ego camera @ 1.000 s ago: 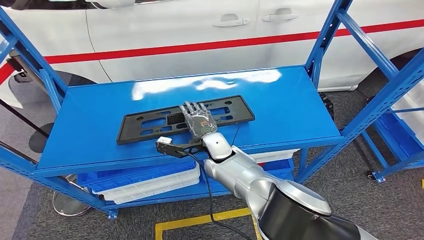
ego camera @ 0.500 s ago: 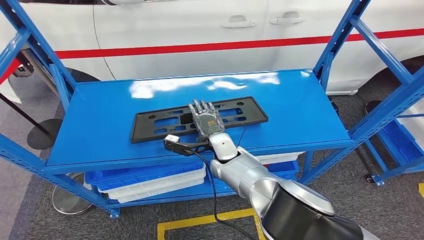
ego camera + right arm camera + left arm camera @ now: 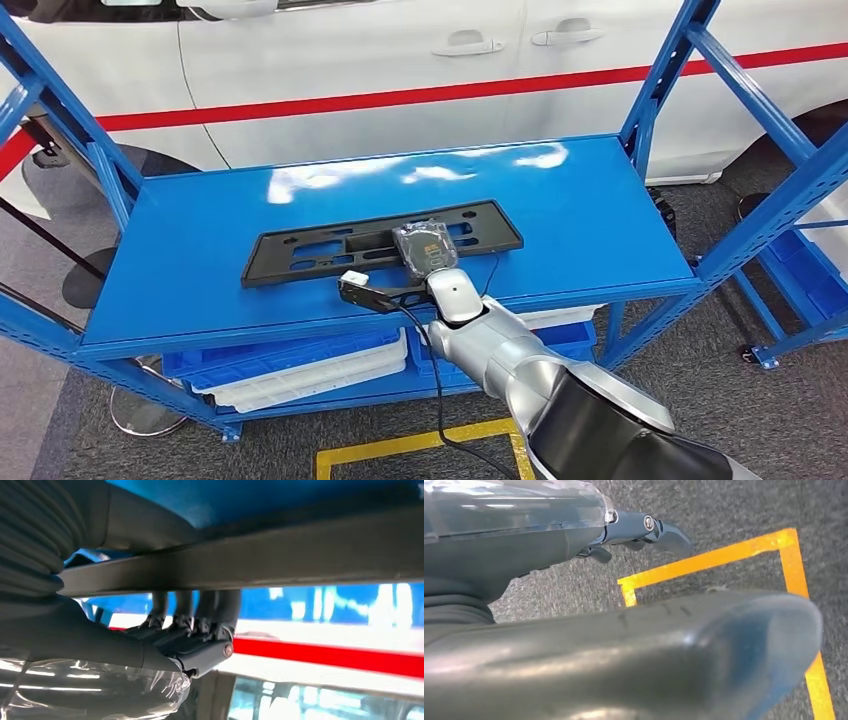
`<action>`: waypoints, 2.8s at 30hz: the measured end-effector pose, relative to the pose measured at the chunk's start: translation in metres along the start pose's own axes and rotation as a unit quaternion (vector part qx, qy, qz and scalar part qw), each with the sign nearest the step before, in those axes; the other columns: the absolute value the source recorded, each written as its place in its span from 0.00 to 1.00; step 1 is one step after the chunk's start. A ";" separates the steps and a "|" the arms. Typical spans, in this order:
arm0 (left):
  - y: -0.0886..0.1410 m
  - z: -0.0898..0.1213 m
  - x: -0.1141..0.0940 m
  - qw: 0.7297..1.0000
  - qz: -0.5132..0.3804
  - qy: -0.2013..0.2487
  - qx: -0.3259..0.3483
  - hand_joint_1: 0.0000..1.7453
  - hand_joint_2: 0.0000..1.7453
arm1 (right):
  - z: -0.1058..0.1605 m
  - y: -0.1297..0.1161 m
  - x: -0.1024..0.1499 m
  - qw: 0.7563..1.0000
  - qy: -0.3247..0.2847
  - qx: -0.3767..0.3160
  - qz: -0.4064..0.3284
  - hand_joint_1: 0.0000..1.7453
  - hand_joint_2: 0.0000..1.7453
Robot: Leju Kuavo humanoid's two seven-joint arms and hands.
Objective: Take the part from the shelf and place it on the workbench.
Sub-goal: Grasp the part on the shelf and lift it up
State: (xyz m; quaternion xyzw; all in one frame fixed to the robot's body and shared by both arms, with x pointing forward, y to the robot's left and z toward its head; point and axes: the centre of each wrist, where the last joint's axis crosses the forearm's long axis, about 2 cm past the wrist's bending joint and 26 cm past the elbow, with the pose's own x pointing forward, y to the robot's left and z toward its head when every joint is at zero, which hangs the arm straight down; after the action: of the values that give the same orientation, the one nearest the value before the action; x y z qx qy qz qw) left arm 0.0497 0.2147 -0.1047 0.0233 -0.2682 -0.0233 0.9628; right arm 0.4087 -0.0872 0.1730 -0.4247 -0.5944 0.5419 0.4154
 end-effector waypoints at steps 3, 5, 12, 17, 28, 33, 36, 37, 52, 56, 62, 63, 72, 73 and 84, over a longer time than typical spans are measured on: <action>0.003 -0.001 0.000 1.000 -0.001 0.002 -0.004 0.00 0.00 | -0.001 0.000 -0.002 1.000 0.001 0.005 0.003 1.00 1.00; 0.003 -0.001 0.001 1.000 -0.002 0.003 -0.001 0.00 0.00 | 0.000 0.000 -0.002 1.000 0.001 0.011 0.004 1.00 1.00; 0.001 -0.001 0.001 1.000 -0.003 0.007 0.011 0.00 0.00 | 0.003 0.005 -0.001 1.000 -0.004 0.017 0.005 1.00 1.00; 0.000 0.000 0.001 1.000 -0.002 0.009 0.012 0.00 0.00 | 0.005 0.008 -0.001 1.000 -0.013 0.012 -0.007 1.00 1.00; -0.002 0.000 0.002 1.000 0.002 -0.002 0.019 0.00 0.00 | -0.011 -0.029 0.009 0.978 -0.075 -0.124 -0.151 1.00 1.00; -0.001 0.000 0.001 1.000 0.007 -0.001 0.021 0.00 0.00 | -0.015 -0.039 0.007 0.972 -0.066 -0.145 -0.176 1.00 1.00; -0.001 -0.001 0.002 1.000 0.007 -0.003 0.021 0.00 0.00 | -0.016 -0.043 0.007 0.969 -0.062 -0.153 -0.184 1.00 1.00; -0.001 -0.001 0.003 1.000 0.007 -0.004 0.021 0.00 0.00 | -0.017 -0.044 0.006 0.968 -0.061 -0.155 -0.187 1.00 1.00; -0.002 -0.001 0.003 1.000 -0.004 -0.029 -0.004 0.00 0.00 | -0.024 -0.113 -0.018 0.927 -0.074 -0.293 -0.222 1.00 1.00; -0.001 -0.001 0.003 0.999 -0.009 -0.044 -0.006 0.00 0.00 | -0.010 -0.139 -0.042 0.896 -0.071 -0.358 -0.254 1.00 1.00; 0.001 -0.001 0.002 0.998 -0.004 -0.060 0.002 0.00 0.00 | 0.020 -0.160 -0.065 0.841 -0.106 -0.445 -0.289 1.00 1.00; 0.002 -0.001 0.002 0.998 -0.004 -0.062 0.002 0.00 0.00 | 0.027 -0.165 -0.067 0.829 -0.117 -0.460 -0.296 1.00 1.00; 0.004 -0.002 0.003 0.998 -0.002 -0.064 0.008 0.00 0.00 | 0.070 -0.200 -0.086 0.732 -0.176 -0.562 -0.341 1.00 1.00; 0.004 -0.002 0.004 0.998 -0.002 -0.065 0.008 0.00 0.00 | 0.073 -0.201 -0.088 0.731 -0.178 -0.566 -0.339 1.00 1.00; 0.005 -0.002 0.003 0.997 0.019 -0.067 0.016 0.00 0.00 | 0.097 -0.185 -0.103 0.688 -0.187 -0.589 -0.381 1.00 1.00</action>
State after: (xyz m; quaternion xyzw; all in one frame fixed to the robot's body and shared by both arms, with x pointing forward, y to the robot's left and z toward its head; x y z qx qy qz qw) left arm 0.0535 0.2192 -0.1048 0.0317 -0.3324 -0.0027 0.9426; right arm 0.3359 -0.2233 0.3478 -0.2089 -0.9676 -0.0564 0.1304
